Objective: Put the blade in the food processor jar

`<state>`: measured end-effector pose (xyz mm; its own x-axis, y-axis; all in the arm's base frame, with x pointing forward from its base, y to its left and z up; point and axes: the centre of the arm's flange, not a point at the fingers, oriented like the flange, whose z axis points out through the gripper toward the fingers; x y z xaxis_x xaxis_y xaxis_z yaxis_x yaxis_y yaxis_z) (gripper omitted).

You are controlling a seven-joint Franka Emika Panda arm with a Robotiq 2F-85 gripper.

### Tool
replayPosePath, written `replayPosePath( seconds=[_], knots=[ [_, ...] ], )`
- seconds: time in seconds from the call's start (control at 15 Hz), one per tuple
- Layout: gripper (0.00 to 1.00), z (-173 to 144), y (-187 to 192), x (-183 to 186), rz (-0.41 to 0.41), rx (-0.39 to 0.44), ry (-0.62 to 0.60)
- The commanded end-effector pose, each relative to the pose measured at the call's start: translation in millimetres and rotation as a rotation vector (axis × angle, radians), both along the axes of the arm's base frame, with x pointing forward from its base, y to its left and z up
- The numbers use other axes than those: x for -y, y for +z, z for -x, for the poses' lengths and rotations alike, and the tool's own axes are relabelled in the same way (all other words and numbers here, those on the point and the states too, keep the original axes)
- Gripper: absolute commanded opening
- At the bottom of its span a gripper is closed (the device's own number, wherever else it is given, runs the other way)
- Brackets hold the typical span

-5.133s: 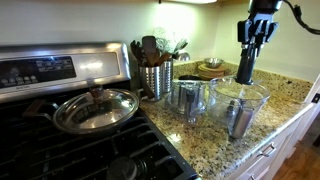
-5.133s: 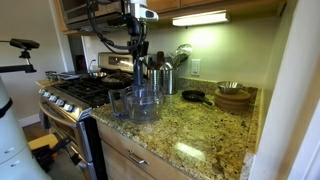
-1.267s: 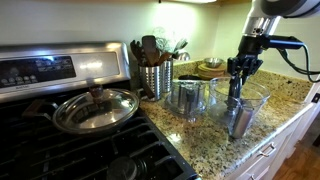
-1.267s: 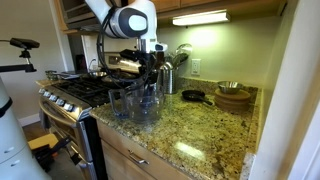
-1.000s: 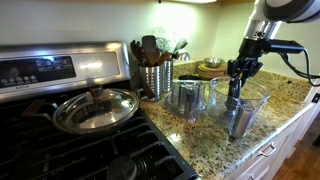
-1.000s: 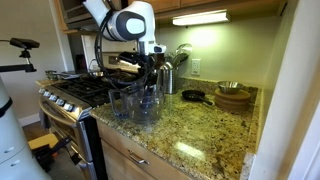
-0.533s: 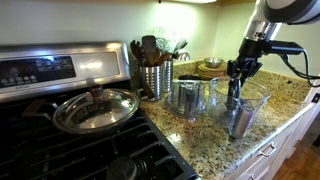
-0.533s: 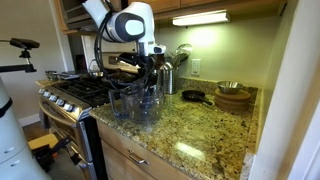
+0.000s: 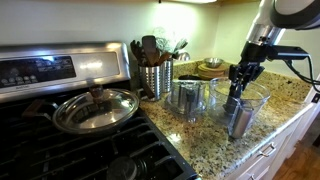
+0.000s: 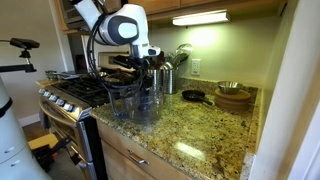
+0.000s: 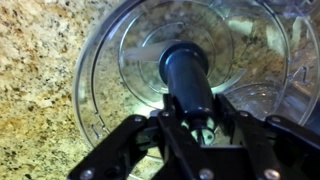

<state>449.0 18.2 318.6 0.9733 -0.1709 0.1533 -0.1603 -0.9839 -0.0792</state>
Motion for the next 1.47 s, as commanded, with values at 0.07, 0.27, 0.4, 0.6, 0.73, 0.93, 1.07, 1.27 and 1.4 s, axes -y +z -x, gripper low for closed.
replayPosePath(
  seconds=[0.07, 0.27, 0.4, 0.6, 0.73, 0.93, 1.07, 1.27, 1.4],
  knots=[
    [0.19, 17.9, -9.2, -6.3, 0.026, 0.083, -0.005],
    [0.19, 16.7, -10.8, -6.3, 0.045, 0.094, -0.009],
    [0.7, 17.8, -4.4, -7.2, 0.058, 0.085, -0.007],
    [0.89, 20.4, 10.2, -6.0, 0.071, 0.082, -0.003],
    [1.0, 21.1, 24.7, -4.4, 0.072, 0.084, -0.002],
    [1.0, 22.1, 52.2, -2.4, 0.074, 0.055, 0.003],
    [1.0, 22.4, 71.3, -1.4, 0.073, 0.023, 0.015],
    [1.0, 21.7, 96.9, -0.6, 0.079, -0.029, 0.031],
    [1.0, 21.5, 108.5, -0.5, 0.076, -0.056, 0.035]
  ],
)
